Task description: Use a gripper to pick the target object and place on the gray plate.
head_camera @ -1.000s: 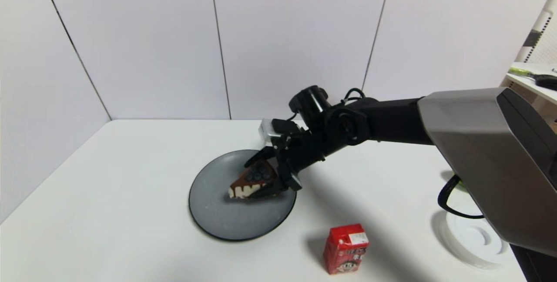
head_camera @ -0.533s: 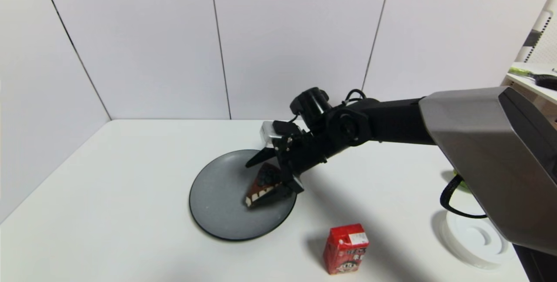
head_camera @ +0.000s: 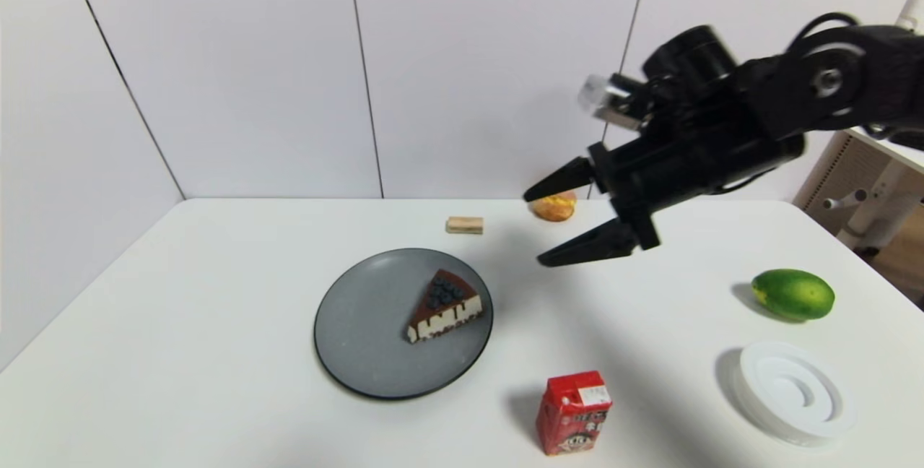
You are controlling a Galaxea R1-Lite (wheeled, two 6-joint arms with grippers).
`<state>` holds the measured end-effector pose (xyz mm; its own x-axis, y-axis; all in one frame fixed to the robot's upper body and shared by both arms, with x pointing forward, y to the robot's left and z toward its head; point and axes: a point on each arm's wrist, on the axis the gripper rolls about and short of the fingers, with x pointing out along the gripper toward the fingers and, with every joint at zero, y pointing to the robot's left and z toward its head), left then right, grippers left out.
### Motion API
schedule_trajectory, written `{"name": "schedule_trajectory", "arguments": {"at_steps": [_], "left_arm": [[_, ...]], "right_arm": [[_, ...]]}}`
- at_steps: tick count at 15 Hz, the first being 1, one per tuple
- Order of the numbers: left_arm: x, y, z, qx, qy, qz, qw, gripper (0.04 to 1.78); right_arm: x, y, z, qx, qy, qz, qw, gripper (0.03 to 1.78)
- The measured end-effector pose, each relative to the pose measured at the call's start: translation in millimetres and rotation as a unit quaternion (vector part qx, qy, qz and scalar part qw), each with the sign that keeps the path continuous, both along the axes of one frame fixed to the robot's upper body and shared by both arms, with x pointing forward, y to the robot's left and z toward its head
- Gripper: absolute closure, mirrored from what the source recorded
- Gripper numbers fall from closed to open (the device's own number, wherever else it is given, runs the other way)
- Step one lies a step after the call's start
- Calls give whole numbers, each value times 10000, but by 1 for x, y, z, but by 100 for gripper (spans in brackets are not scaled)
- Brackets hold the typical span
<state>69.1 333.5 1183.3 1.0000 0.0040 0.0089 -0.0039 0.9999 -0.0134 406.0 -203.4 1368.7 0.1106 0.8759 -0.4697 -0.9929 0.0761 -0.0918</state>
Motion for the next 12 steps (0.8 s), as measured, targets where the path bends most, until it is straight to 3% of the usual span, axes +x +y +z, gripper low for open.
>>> {"name": "schedule_trajectory", "arguments": {"at_steps": [3,6,8,12], "left_arm": [[0,0,0,0,2,-2,10000,13],[0,0,0,0,2,2,10000,13],[0,0,0,0,0,2,10000,13],[0,0,0,0,2,0,10000,13]], "right_arm": [[-45,-79,20,63,165,-1185,9928,15],[-119,-131,19,108,138,-2277,9736,13],[-175,-144,14,122,-43,-2954,9553,13],[-269,-131,-13,166,-612,-4067,9114,12]]}}
